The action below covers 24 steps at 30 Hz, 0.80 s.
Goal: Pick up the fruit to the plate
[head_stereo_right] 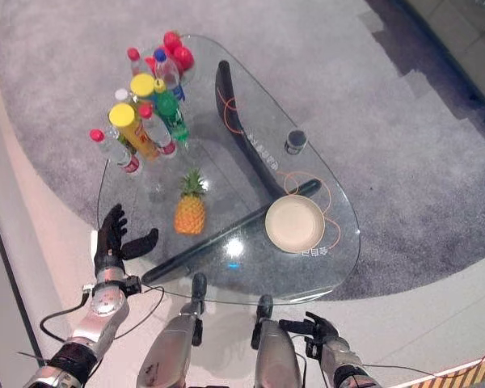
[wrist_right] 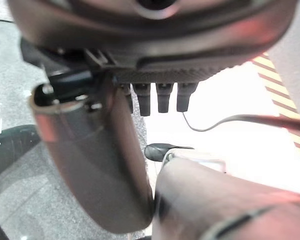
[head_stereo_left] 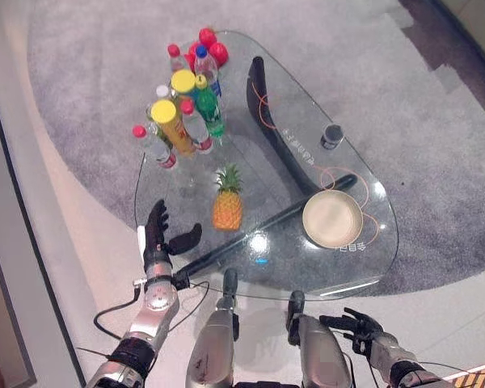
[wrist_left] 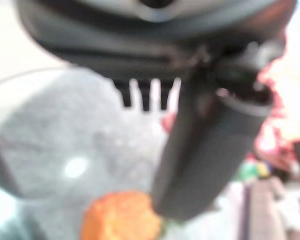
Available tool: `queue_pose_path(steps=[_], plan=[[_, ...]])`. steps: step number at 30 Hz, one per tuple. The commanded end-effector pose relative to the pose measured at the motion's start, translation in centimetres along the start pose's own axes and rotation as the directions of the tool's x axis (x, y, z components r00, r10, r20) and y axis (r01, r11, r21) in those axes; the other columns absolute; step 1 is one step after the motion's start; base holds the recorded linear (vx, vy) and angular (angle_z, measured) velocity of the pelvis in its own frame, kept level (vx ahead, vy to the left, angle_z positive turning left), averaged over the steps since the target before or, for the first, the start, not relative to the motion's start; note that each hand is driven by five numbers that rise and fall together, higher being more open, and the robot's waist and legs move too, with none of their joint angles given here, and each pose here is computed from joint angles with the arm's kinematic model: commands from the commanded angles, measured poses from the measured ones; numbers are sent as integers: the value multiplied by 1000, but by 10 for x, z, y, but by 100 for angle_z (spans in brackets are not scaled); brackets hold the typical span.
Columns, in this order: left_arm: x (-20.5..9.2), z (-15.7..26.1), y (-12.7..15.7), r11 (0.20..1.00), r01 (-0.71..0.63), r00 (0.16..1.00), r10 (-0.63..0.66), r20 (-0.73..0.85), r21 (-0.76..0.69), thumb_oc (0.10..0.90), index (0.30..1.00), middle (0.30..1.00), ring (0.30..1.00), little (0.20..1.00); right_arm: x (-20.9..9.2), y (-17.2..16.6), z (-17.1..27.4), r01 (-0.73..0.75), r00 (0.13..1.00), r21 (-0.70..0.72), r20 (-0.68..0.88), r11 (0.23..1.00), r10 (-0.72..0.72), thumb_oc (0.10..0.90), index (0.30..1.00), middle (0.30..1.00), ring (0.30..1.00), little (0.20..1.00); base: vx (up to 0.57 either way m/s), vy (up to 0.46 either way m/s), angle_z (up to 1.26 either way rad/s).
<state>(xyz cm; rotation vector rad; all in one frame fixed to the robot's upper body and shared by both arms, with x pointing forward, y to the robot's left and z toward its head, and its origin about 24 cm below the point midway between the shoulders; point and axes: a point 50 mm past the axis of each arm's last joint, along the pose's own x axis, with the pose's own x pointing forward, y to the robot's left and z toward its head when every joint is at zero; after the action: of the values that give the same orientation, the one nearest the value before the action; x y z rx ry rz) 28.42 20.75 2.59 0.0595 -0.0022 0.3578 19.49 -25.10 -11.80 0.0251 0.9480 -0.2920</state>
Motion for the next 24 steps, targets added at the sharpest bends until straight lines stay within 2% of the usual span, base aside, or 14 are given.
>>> queue_pose_path(steps=[1, 13, 19, 24], plan=[[10, 45, -6, 993, 3, 986, 17, 168, -117, 800, 900, 900, 900, 900, -6, -15, -31, 67, 993, -80, -88, 995, -74, 800, 900, 900, 900, 900, -48, -19, -3], [17, 85, -10, 990, 47, 954, -5, 299, -132, 800, 900, 900, 900, 900, -8, -4, -11, 51, 999, -84, -12, 995, -52, 800, 900, 900, 900, 900, 2, 4, -2], [27, 94, -8, 999, -6, 943, 22, 331, -50, 800, 900, 900, 900, 900, -9, 2, -4, 28, 1000, -103, 4, 994, -28, 800, 900, 900, 900, 900, 4, 5, 0], [35, 95, 0, 998, -43, 941, 53, 333, -37, 800, 900, 900, 900, 900, -11, 3, -2, 20, 1000, -119, 16, 993, -18, 800, 900, 900, 900, 900, 28, 41, -5]])
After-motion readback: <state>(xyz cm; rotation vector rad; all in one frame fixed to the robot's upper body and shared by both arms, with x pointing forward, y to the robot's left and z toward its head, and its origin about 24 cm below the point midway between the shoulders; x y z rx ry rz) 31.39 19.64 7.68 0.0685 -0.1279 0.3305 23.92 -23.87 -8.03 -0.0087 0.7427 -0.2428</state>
